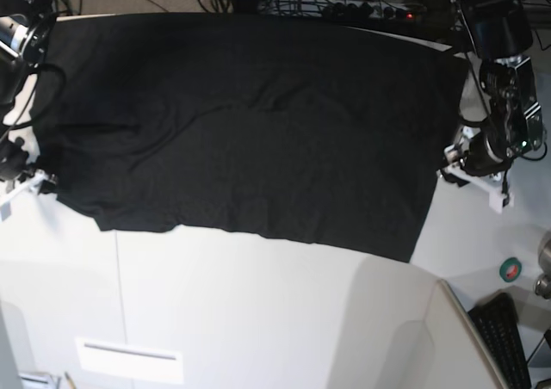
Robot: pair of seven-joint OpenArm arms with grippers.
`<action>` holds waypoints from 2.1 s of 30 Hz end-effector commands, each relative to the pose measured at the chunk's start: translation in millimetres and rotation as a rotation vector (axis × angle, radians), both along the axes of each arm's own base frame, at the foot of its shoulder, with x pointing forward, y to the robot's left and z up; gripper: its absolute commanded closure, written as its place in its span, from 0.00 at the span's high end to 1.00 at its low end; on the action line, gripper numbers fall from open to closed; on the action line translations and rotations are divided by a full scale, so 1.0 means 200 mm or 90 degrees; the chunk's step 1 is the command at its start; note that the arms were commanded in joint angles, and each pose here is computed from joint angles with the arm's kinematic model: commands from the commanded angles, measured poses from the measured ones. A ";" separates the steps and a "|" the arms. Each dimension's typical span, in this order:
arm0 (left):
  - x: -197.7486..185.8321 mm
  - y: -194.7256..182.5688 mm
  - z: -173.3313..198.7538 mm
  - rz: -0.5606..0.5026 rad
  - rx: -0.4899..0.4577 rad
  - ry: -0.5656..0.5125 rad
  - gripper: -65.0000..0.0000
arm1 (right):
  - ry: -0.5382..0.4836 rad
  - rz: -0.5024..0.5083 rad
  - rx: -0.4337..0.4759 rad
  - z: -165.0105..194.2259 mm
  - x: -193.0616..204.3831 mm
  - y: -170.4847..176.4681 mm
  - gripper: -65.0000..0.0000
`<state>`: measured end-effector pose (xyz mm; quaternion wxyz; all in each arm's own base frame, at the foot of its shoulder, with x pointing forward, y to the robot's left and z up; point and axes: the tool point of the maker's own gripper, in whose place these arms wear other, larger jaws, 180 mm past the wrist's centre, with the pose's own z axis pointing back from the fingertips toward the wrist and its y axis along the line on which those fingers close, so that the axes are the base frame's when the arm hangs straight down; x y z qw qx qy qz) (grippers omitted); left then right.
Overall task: Layout the t-shirt on the table in an organized manner, then fold the t-shirt properly
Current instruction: 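Release the shirt with the right gripper and reposition both grippers, then grasp the black shirt's side edge with both grippers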
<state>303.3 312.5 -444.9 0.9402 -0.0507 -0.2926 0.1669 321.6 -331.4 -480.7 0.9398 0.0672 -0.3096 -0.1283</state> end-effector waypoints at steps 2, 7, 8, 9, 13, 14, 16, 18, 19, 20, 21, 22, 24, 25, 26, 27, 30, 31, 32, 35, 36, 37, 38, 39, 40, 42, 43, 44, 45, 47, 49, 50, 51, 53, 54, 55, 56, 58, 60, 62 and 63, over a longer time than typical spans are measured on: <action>0.13 0.01 0.06 -0.023 0.024 -0.043 0.64 | -0.049 -0.007 -0.020 0.11 0.09 -0.08 0.46; 0.25 -0.06 0.02 -0.067 0.044 -0.060 0.95 | -0.048 -0.009 -0.020 0.11 0.09 -0.08 0.46; 0.26 -0.05 0.01 -0.060 0.042 -0.060 0.94 | -0.048 -0.009 -0.020 0.11 0.09 -0.08 0.46; 0.26 -0.04 0.00 -0.053 0.036 -0.056 0.91 | -0.048 -0.009 -0.018 0.10 0.09 -0.07 0.46; 0.30 -0.03 0.01 -0.044 0.031 -0.055 0.88 | -0.041 -0.014 -0.002 0.06 0.08 -0.05 0.46; 0.30 -0.03 0.01 -0.044 0.031 -0.057 0.88 | -0.045 -0.018 0.003 0.04 0.08 -0.04 0.45; 0.31 -0.03 0.01 -0.044 0.031 -0.058 0.88 | -0.049 -0.028 0.013 0.01 0.07 -0.03 0.45; 0.35 -0.03 0.04 -0.047 0.033 -0.068 0.88 | -0.049 -0.033 0.019 -0.01 0.06 -0.03 0.45; 0.37 -0.03 0.05 -0.047 0.032 -0.071 0.88 | -0.051 -0.034 0.020 -0.01 0.06 -0.03 0.45; 0.38 -0.03 0.06 -0.045 0.031 -0.073 0.88 | -0.052 -0.035 0.020 -0.01 0.06 -0.03 0.44; 0.39 -0.03 0.06 -0.043 0.030 -0.073 0.88 | -0.050 -0.035 0.022 -0.02 0.05 -0.02 0.42; 0.42 -0.04 0.08 -0.043 0.027 -0.080 0.88 | -0.050 -0.035 0.022 -0.02 0.05 -0.02 0.36; 0.48 -0.04 0.11 -0.038 0.022 -0.088 0.88 | -0.051 -0.035 0.022 -0.02 0.05 -0.02 0.18; 0.50 -0.04 0.12 -0.034 0.018 -0.090 0.88 | -0.052 -0.034 0.022 -0.01 0.06 -0.02 0.05; 0.53 -0.03 0.14 -0.031 0.016 -0.093 0.88 | -0.054 -0.034 0.023 -0.01 0.06 -0.02 0.00; 0.57 -0.05 0.15 -0.038 0.015 -0.091 0.88 | -0.057 -0.035 0.022 0.00 0.07 -0.02 0.00; 0.67 -0.11 0.16 -0.068 0.027 -0.085 0.88 | -0.059 -0.035 0.022 0.00 0.07 -0.02 0.00; 0.71 -0.12 0.17 -0.075 0.038 -0.096 0.88 | -0.060 -0.034 0.024 0.00 0.08 -0.01 0.00; 0.75 -0.12 0.16 -0.080 0.051 -0.106 0.88 | -0.061 -0.034 0.024 0.01 0.09 -0.01 0.00; 0.78 -0.13 0.09 -0.097 0.087 -0.099 0.88 | -0.061 -0.033 0.025 0.01 0.09 -0.01 0.00; 0.78 -0.15 0.06 -0.098 0.092 -0.089 0.88 | -0.061 -0.033 0.025 0.01 0.09 -0.01 0.00; 0.78 -0.15 0.03 -0.095 0.095 -0.081 0.88 | -0.062 -0.033 0.025 0.01 0.09 -0.01 0.00; 0.77 -0.14 0.01 -0.088 0.099 -0.076 0.88 | -0.062 -0.035 0.024 0.01 0.09 -0.01 0.00; 0.76 -0.13 -0.01 -0.084 0.100 -0.074 0.88 | -0.065 -0.033 0.023 0.02 0.10 -0.01 0.00; 0.77 -0.14 -0.01 -0.086 0.102 -0.077 0.88 | -0.070 -0.033 0.020 0.03 0.11 -0.02 0.00; 0.76 -0.16 -0.02 -0.094 0.100 -0.080 0.88 | -0.072 -0.033 0.016 0.04 0.11 -0.03 0.00; 0.76 -0.20 -0.02 -0.102 0.096 -0.085 0.88 | -0.073 -0.033 0.015 0.04 0.11 -0.03 0.00; 0.75 -0.24 -0.04 -0.112 0.094 -0.083 0.88 | -0.073 -0.033 0.015 0.04 0.11 -0.03 0.00; 0.74 -0.25 -0.06 -0.115 0.092 -0.081 0.87 | -0.073 -0.034 0.015 0.04 0.11 -0.03 0.00; 0.71 -0.27 -0.09 -0.118 0.087 -0.073 0.84 | -0.073 -0.034 0.013 0.04 0.11 -0.04 0.00; 0.66 -0.29 -0.14 -0.121 0.083 -0.060 0.70 | -0.073 -0.034 0.012 0.05 0.11 -0.04 0.00; 0.64 -0.29 -0.16 -0.116 0.078 -0.057 0.60 | -0.073 -0.034 0.012 0.05 0.10 -0.04 0.00; 0.63 -0.29 -0.18 -0.112 0.075 -0.054 0.50 | -0.073 -0.035 0.011 0.05 0.10 -0.05 0.00; 0.61 -0.29 -0.19 -0.112 0.075 -0.049 0.32 | -0.072 -0.033 0.010 0.05 0.10 -0.04 0.00; 0.61 -0.29 -0.19 -0.112 0.075 -0.049 0.23 | -0.072 -0.032 0.011 0.05 0.11 -0.04 0.00; 0.61 -0.29 -0.19 -0.112 0.076 -0.050 0.14 | -0.072 -0.032 0.012 0.04 0.11 -0.03 0.00; 0.61 -0.29 -0.19 -0.112 0.077 -0.052 0.06 | -0.072 -0.032 0.012 0.04 0.11 -0.03 0.00; 0.64 -0.29 -0.17 -0.111 0.077 -0.057 0.00 | -0.073 -0.031 0.013 0.04 0.11 -0.03 0.00; 0.68 -0.28 -0.13 -0.110 0.079 -0.069 0.00 | -0.086 -0.032 0.004 0.08 0.13 -0.05 0.00; 0.72 -0.28 -0.09 -0.109 0.080 -0.080 0.00 | -0.101 -0.029 -0.011 0.12 0.14 -0.07 0.00; 0.73 -0.28 -0.07 -0.108 0.081 -0.084 0.00 | -0.109 -0.028 -0.021 0.15 0.14 -0.09 0.00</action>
